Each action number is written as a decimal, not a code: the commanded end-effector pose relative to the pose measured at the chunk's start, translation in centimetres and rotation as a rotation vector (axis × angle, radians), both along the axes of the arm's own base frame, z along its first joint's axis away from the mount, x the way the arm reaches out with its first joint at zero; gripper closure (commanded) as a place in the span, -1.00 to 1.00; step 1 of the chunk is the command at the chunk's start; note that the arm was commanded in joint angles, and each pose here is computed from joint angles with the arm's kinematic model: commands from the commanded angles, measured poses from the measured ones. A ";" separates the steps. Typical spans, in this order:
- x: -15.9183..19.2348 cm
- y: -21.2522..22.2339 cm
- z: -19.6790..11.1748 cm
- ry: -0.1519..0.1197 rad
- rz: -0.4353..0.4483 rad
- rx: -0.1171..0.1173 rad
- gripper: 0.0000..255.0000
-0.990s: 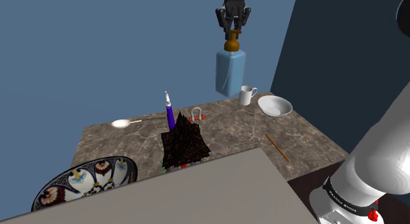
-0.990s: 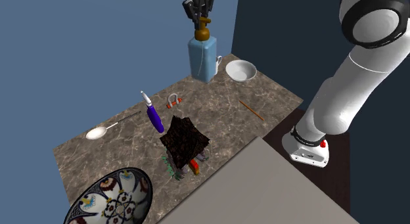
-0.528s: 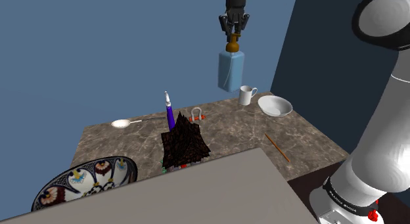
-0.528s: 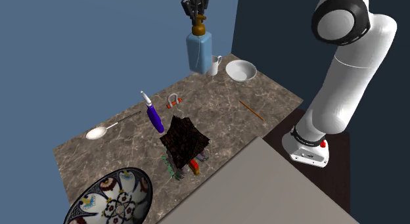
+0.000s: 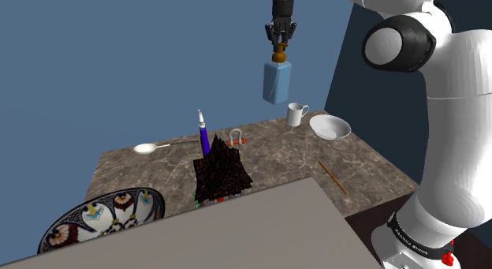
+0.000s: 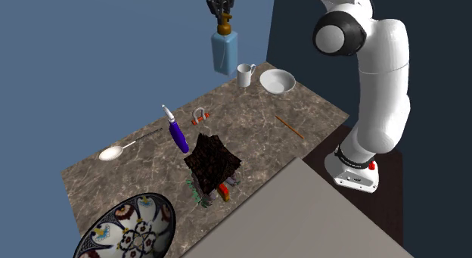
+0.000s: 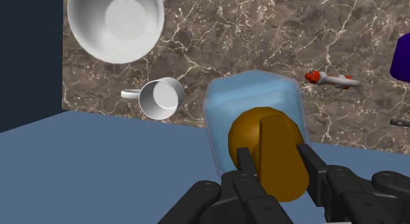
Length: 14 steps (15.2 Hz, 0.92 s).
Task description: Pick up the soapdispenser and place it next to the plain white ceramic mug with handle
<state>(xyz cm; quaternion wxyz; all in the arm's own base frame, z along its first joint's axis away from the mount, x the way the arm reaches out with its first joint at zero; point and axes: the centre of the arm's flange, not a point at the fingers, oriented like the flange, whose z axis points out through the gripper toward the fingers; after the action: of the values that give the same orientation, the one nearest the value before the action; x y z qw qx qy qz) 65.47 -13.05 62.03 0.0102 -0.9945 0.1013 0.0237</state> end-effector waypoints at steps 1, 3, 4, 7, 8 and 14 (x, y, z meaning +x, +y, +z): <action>1.3 -1.9 -0.8 -0.001 0.001 0.000 1.00; 1.3 -1.9 -1.9 -0.001 0.001 0.000 1.00; 1.3 -1.9 -2.4 -0.001 0.001 0.000 1.00; 1.3 -1.9 -4.0 -0.001 0.001 0.000 1.00; 1.3 -1.9 -4.5 -0.001 0.001 0.000 1.00; 1.3 -1.9 -7.7 -0.001 0.001 0.000 1.00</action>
<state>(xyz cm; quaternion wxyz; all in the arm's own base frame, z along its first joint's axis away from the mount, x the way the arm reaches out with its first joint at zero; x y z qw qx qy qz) 66.90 -14.88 54.96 0.0101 -0.9946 0.1010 0.0237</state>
